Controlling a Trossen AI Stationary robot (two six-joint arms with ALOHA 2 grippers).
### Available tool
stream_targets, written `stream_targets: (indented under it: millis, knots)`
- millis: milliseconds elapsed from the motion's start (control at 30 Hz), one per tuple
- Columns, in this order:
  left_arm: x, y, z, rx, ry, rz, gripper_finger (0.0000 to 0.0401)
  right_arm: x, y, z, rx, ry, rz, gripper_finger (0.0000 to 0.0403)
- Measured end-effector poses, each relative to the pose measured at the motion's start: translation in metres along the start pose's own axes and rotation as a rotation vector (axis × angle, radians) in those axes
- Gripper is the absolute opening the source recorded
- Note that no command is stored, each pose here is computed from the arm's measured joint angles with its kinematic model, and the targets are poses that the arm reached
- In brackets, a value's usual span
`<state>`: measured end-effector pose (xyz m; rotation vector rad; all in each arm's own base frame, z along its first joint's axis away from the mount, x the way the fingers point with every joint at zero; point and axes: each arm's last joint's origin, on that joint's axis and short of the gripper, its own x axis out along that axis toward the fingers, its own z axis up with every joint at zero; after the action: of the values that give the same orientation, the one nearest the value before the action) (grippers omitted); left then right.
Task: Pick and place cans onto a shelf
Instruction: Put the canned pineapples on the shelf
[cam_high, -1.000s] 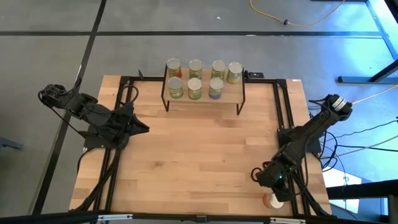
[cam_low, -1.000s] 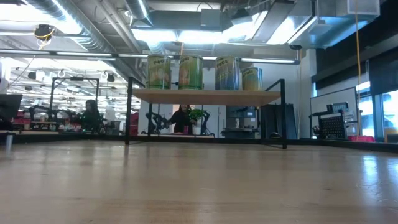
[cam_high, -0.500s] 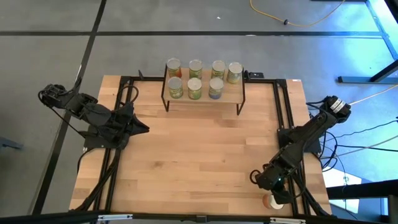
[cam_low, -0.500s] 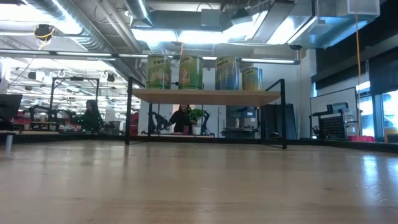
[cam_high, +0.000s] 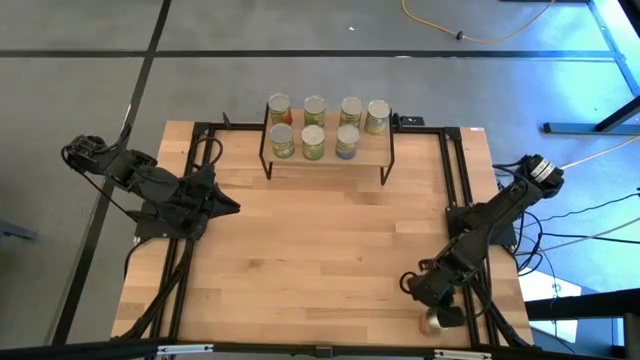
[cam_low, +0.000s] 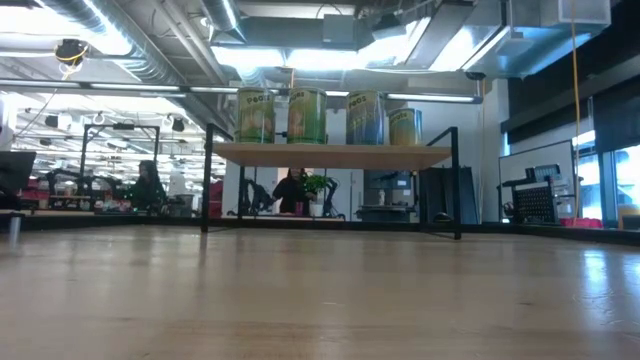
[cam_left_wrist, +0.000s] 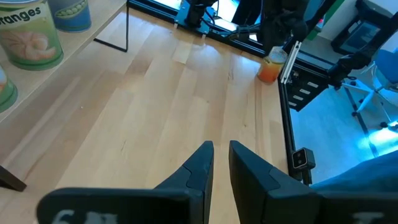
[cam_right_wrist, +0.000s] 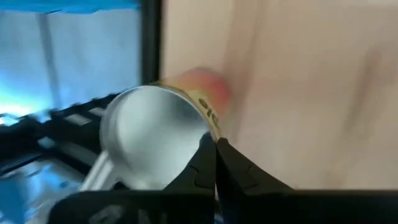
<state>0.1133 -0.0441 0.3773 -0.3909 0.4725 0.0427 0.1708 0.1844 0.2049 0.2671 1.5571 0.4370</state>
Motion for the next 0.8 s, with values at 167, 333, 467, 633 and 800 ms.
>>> stream_targets:
  millis: [167, 333, 467, 633, 800]
  knots:
    - [0.000, 0.000, 0.000, 0.000, 0.000, 0.000, 0.0044, -0.011, 0.002, 0.002, -0.005, -0.022, -0.117, 0.0001]
    - [0.000, 0.000, 0.000, 0.000, 0.000, 0.000, 0.0044, -0.019, 0.006, 0.002, -0.003, -0.019, -0.130, 0.0001]
    - [0.000, 0.000, 0.000, 0.003, 0.000, 0.000, 0.0044, -0.023, 0.008, 0.004, -0.008, -0.031, -0.128, 0.0000]
    - [0.000, 0.000, 0.000, 0.007, 0.000, 0.000, 0.0044, -0.033, 0.010, 0.006, -0.022, -0.045, -0.157, 0.0000]
    - [0.000, 0.000, 0.000, 0.007, 0.000, 0.001, 0.0044, -0.044, 0.006, 0.012, -0.018, -0.053, -0.179, 0.0000]
